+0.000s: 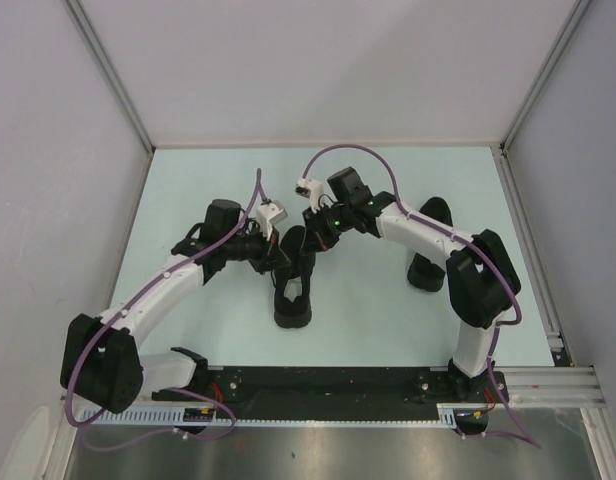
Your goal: Tie the shoes
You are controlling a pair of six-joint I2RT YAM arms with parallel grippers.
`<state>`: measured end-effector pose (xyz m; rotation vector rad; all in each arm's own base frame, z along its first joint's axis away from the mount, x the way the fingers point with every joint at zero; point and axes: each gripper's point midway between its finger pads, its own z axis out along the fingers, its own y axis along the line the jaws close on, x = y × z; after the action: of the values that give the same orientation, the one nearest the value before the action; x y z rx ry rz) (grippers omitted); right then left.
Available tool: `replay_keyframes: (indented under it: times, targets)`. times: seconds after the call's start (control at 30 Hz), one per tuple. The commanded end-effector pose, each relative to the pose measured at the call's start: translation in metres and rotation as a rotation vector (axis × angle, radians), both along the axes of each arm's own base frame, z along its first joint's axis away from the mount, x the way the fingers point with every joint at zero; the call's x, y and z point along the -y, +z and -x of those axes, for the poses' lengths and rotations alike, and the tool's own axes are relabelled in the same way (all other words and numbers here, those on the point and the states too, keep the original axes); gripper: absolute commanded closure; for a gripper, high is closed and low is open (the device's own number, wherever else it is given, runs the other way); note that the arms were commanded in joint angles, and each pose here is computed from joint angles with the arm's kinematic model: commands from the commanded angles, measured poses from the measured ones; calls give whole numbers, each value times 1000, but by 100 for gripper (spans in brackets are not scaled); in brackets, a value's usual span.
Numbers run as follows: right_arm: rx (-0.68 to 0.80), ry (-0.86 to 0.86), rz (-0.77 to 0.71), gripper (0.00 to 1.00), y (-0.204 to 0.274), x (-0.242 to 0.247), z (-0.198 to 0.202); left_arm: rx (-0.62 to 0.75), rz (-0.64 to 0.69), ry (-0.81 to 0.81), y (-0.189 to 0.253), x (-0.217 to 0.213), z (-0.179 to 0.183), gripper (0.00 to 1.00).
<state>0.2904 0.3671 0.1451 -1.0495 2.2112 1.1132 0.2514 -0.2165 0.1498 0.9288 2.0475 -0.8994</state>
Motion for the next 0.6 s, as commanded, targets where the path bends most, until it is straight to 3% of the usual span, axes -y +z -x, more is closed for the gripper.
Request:
replay_keyframes:
  times: [0.0, 0.33, 0.57]
  targets:
    - [49, -28, -83, 100, 32, -3, -9, -33, 17, 76, -2, -1, -12, 100]
    - [36, -41, -100, 100, 34, -6, -11, -102, -31, 105, -22, -1, -20, 100]
    - [32, -29, -115, 100, 39, -9, -5, -157, 16, 148, -20, 9, -32, 100]
